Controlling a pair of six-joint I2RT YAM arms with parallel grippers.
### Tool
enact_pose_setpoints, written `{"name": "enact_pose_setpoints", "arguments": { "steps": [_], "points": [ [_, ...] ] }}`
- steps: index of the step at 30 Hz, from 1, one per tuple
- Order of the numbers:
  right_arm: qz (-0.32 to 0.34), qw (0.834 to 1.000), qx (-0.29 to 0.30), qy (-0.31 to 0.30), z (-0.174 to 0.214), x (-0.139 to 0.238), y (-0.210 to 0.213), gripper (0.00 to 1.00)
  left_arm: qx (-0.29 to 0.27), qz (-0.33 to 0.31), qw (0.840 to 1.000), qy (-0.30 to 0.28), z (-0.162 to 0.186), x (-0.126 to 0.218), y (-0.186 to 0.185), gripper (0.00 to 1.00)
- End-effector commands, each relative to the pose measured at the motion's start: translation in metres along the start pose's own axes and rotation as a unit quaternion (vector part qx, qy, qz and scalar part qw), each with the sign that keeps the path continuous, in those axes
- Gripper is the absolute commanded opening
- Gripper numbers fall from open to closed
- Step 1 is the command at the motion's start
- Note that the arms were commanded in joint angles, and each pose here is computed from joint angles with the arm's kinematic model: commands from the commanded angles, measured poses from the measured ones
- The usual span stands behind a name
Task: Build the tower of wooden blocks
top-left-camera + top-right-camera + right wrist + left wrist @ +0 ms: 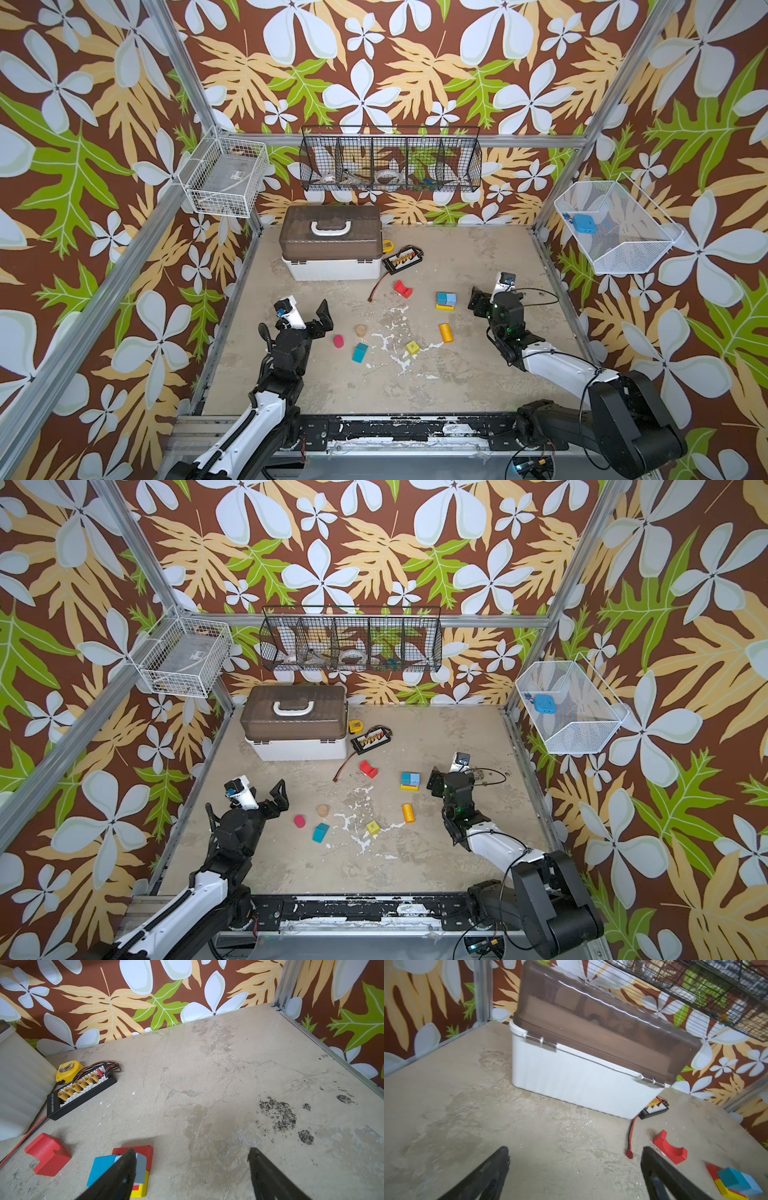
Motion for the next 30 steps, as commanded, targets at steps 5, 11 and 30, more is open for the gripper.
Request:
{"name": "enact_pose_setpoints", "arguments": {
  "steps": [5, 11, 30],
  "points": [
    [0.011, 1.0, 0.004, -0.001, 0.0, 0.002, -0.002, 0.85, 0.047, -0.026, 0.998, -0.03, 0.0, -0.003, 0.01, 0.96],
    [-0.061, 0.997, -0.029, 0.037, -0.001, 0.014, 0.013, 0.83, 0.045, -0.005, 0.999, -0.029, 0.001, 0.0, 0.008, 0.97],
    [-0.172, 0.978, 0.001, 0.117, -0.041, 0.016, 0.136, 0.57, 0.029, 0.007, 1.0, 0.001, 0.006, -0.011, -0.001, 0.96]
  ]
}}
Point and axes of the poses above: each gripper's point midway between its finger pads, its own x axis back along the fingers, its own y axis along the line the jaws close on, z = x × y, the point moved 6 cm from there along x, back along the fingers, and after that the axes turned 14 degrees about x, right-handed, at the moved point
